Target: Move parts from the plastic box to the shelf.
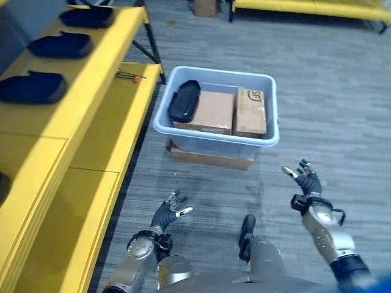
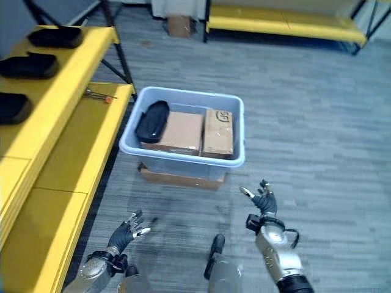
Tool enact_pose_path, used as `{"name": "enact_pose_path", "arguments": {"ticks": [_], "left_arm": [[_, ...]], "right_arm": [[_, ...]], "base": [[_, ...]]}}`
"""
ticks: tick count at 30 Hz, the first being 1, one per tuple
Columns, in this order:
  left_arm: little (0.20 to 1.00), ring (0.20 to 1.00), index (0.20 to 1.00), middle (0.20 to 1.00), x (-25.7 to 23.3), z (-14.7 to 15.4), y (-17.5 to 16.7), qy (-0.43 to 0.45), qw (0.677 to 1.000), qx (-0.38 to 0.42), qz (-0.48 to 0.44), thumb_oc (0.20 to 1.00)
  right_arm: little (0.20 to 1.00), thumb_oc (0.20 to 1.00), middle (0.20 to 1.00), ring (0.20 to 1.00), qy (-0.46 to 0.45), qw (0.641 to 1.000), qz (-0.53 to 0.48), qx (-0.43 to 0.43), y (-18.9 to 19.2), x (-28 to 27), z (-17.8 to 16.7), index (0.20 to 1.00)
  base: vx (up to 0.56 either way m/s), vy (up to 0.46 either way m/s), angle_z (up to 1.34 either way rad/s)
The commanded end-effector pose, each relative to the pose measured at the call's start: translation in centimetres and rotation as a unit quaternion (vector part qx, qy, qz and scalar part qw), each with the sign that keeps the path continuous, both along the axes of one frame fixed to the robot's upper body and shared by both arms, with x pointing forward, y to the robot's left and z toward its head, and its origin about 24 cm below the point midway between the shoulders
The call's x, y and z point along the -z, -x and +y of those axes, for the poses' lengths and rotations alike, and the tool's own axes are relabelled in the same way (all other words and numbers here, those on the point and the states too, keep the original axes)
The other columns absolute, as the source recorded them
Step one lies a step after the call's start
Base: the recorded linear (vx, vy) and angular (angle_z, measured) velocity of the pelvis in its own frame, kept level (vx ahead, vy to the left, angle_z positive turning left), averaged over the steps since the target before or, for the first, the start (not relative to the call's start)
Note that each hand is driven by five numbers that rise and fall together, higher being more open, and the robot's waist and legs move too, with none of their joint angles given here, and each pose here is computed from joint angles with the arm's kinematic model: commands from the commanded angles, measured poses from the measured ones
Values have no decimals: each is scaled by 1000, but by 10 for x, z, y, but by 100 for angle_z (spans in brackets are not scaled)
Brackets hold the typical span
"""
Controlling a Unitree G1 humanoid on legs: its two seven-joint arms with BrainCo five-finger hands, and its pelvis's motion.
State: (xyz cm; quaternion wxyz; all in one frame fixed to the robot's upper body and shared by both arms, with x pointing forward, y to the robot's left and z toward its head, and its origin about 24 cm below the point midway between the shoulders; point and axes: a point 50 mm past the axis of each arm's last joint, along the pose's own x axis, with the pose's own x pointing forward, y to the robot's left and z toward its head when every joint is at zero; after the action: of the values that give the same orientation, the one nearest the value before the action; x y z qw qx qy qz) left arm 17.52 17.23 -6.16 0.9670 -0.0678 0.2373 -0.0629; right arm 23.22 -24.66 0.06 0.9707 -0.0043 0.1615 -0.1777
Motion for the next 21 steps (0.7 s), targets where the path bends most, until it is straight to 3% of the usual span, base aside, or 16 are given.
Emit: {"name": "enact_pose_path", "arguments": {"ticks": [1, 5, 9, 11, 18, 21], "left_arm": [[1000, 1000, 1000, 1000, -43, 18, -23, 7, 991, -9, -130, 1000], [1000, 1000, 1000, 1000, -43, 16, -26, 37, 989, -41, -138, 1000], [1000, 1000, 1000, 1000, -43, -1, -29, -26, 987, 31, -154, 1000], [1000, 1000, 1000, 1000, -57, 4, -31, -58, 975, -14, -216, 1000], [1000, 1000, 1000, 1000, -82, 27, -42, 7, 953, -134, -271, 1000], [1000, 1000, 1000, 1000, -109, 16, -51, 82, 935, -89, -334, 1000]], "right_arm": [[1000, 1000, 1000, 1000, 11, 995, -94, -12, -18, -31, 7, 1000], [1000, 1000, 1000, 1000, 38, 992, -123, -10, -18, -39, 2, 1000], [1000, 1000, 1000, 1000, 52, 988, -142, 8, -11, -41, -11, 1000], [1000, 1000, 1000, 1000, 26, 991, -134, -17, -4, -35, -9, 1000], [1000, 1000, 1000, 1000, 30, 989, -144, -20, 0, -31, 1, 1000], [1000, 1000, 1000, 1000, 21, 990, -137, -32, 3, -28, 6, 1000]], "base": [[41, -228, -23], [101, -308, -17], [99, -177, -18], [184, -130, -4], [84, 14, -15], [84, -50, -13]]}}
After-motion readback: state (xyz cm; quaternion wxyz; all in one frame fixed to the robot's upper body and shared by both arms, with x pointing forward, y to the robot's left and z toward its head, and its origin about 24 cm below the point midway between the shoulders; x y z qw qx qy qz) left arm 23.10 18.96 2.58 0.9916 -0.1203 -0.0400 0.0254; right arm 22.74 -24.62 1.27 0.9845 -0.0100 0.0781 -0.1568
